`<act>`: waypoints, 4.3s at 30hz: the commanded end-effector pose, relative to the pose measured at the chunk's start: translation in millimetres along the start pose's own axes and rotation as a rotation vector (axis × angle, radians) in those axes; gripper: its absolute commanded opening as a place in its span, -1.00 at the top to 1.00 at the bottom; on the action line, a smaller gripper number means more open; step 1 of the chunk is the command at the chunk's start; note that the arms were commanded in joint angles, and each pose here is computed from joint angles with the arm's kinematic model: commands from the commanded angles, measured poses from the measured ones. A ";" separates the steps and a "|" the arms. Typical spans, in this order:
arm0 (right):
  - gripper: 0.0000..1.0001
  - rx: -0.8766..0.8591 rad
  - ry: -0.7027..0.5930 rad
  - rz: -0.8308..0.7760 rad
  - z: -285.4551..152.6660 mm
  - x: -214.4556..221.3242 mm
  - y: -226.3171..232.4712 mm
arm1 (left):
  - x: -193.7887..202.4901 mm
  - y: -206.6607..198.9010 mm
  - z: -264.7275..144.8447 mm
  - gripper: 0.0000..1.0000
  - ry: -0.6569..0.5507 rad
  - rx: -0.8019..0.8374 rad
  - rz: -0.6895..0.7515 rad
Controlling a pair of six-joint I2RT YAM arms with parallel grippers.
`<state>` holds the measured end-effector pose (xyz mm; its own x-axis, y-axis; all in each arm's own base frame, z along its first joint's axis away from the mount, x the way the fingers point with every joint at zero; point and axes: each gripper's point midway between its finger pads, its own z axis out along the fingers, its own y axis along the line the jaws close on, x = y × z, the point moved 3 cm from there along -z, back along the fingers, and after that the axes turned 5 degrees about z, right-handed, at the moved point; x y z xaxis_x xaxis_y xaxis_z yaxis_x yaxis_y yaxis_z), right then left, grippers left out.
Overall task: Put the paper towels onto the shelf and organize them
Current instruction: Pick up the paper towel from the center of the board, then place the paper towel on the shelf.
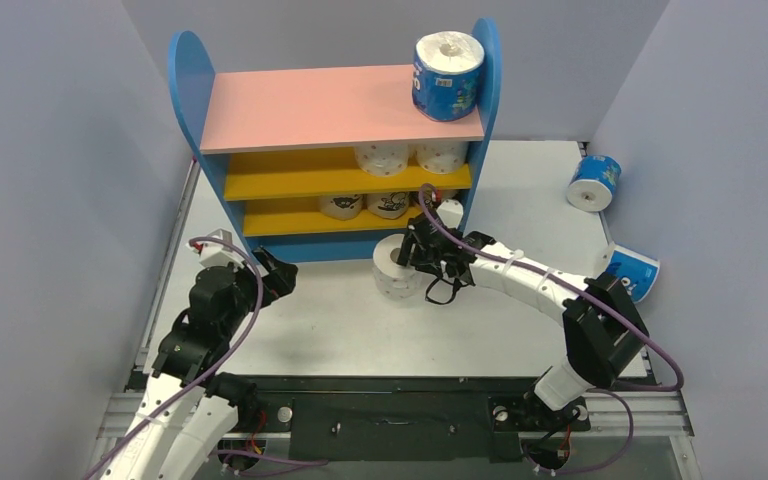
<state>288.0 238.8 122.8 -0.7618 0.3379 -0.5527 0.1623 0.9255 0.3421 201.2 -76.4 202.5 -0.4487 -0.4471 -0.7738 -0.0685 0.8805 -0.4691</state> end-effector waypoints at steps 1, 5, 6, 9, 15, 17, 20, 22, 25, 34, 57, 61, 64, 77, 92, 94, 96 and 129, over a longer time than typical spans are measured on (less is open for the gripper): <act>-0.29 -0.052 0.015 0.003 -2.1 -4.1 16.3 | -13.1 -11.7 3.9 -0.93 -0.060 0.047 -0.030; 0.10 -0.056 0.031 0.008 -3.3 -2.5 15.2 | -12.4 -12.9 7.8 -0.93 -0.079 0.065 -0.041; 0.23 -0.053 0.037 0.008 -4.6 -1.0 13.5 | -13.4 -14.2 9.2 -0.93 -0.091 0.076 -0.047; 0.37 -0.088 0.019 0.020 -26.3 -7.8 17.7 | -19.6 -20.9 6.8 -0.93 -0.128 0.123 -0.045; 0.51 -0.167 -0.017 -0.002 -84.2 -22.0 31.7 | -52.4 -38.0 -8.6 -0.93 -0.261 0.199 -0.024; 0.51 -0.212 -0.047 -0.007 -110.5 -35.2 43.4 | -63.8 -44.7 -15.6 -0.93 -0.313 0.233 -0.015; 0.52 -0.244 -0.056 -0.028 -135.5 -42.7 53.6 | -79.7 -57.1 -28.8 -0.93 -0.397 0.310 0.022; 0.52 -0.282 -0.069 -0.042 -152.2 -49.4 68.0 | -87.4 -64.4 -37.3 -0.93 -0.443 0.358 0.057; 0.52 -0.341 -0.096 -0.063 -176.8 -61.3 92.2 | -95.7 -73.3 -50.4 -0.93 -0.506 0.423 0.138; 0.52 -0.418 -0.139 -0.087 -197.5 -94.1 142.0 | -93.6 -89.2 -63.4 -0.93 -0.547 0.545 0.342; 0.55 -0.502 -0.170 -0.039 -197.5 -129.3 193.2 | -92.7 -116.4 -20.5 -0.93 -0.506 0.626 0.373; 0.56 -0.511 -0.177 -0.033 -202.3 -131.9 193.5 | -94.7 -117.9 -18.2 -0.93 -0.513 0.618 0.369; 0.56 -0.514 -0.177 -0.030 -202.1 -132.5 194.7 | -95.1 -120.7 -13.2 -0.93 -0.507 0.614 0.365; 0.57 -0.511 -0.178 -0.027 -197.3 -135.4 199.2 | -104.9 -134.2 1.9 -0.93 -0.532 0.599 0.346; 0.49 -0.508 -0.161 -0.026 -183.2 -135.5 208.0 | -103.1 -143.6 17.8 -0.93 -0.531 0.590 0.346; 0.38 -0.506 -0.155 -0.027 -181.2 -134.4 207.7 | -101.9 -144.9 20.0 -0.93 -0.527 0.591 0.345; 0.28 -0.507 -0.154 -0.027 -181.2 -135.1 207.2 | -102.2 -146.0 22.0 -0.93 -0.527 0.589 0.340; -0.16 -0.571 -0.132 0.028 -198.6 -127.6 192.8 | -89.9 -160.7 15.4 -0.93 -0.516 0.661 0.254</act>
<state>301.8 345.9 376.9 -0.6987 0.3644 -0.6157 -0.1668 0.7539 0.6355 275.2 -179.9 302.3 -0.0063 -0.3198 -0.9475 0.5384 0.7973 -0.2727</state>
